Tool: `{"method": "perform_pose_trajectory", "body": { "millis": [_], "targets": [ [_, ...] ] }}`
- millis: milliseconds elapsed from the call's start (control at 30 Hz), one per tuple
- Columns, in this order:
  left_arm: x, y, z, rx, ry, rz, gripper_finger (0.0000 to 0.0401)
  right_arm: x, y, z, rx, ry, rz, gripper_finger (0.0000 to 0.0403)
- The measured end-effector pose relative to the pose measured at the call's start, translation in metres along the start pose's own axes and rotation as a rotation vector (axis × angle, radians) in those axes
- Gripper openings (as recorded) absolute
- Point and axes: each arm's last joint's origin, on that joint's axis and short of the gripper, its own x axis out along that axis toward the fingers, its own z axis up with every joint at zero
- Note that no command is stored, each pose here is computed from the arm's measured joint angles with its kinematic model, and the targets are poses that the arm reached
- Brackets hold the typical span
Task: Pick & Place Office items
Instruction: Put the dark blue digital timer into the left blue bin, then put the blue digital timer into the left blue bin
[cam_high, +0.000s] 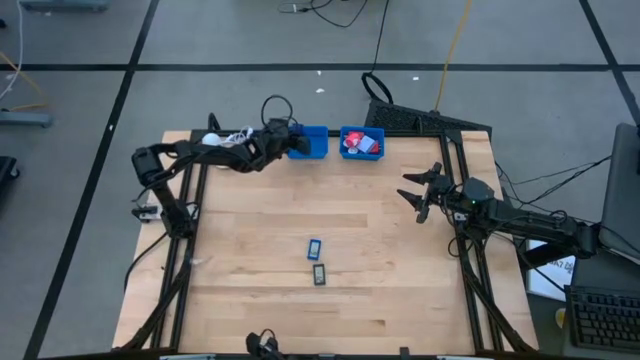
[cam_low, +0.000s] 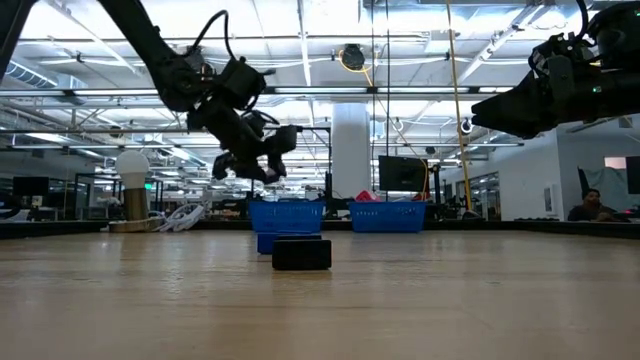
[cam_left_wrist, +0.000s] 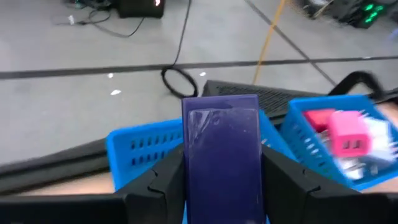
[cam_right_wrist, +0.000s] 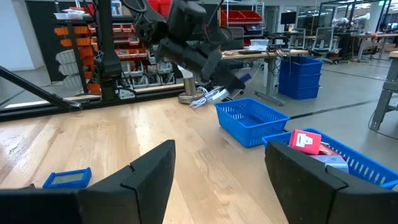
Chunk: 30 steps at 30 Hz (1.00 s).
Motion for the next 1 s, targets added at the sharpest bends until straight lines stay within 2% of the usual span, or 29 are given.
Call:
{"method": "perform_pose_trajectory", "body": {
  "millis": [233, 433, 600, 733, 900, 1000],
  "targets": [
    [0.017, 0.005, -0.021, -0.039, 0.038, 0.028, 0.0154, 0.000, 0.000, 0.000, 0.000, 0.000, 0.000, 0.0238],
    [0.027, 0.008, -0.031, -0.055, 0.034, 0.033, 0.0175, 0.000, 0.000, 0.000, 0.000, 0.000, 0.000, 0.0238],
    [0.028, 0.008, -0.032, -0.042, 0.034, 0.032, 0.0154, 0.000, 0.000, 0.000, 0.000, 0.000, 0.000, 0.0238],
    [0.028, 0.009, -0.031, -0.043, 0.030, 0.035, 0.0155, 0.000, 0.000, 0.000, 0.000, 0.000, 0.000, 0.0238],
    [0.029, 0.011, -0.030, -0.049, 0.023, 0.048, 0.0197, 0.000, 0.000, 0.000, 0.000, 0.000, 0.000, 0.0238],
    [0.029, 0.012, -0.030, -0.047, 0.023, 0.049, 0.0206, 0.000, 0.000, 0.000, 0.000, 0.000, 0.000, 0.0238]
  ]
}}
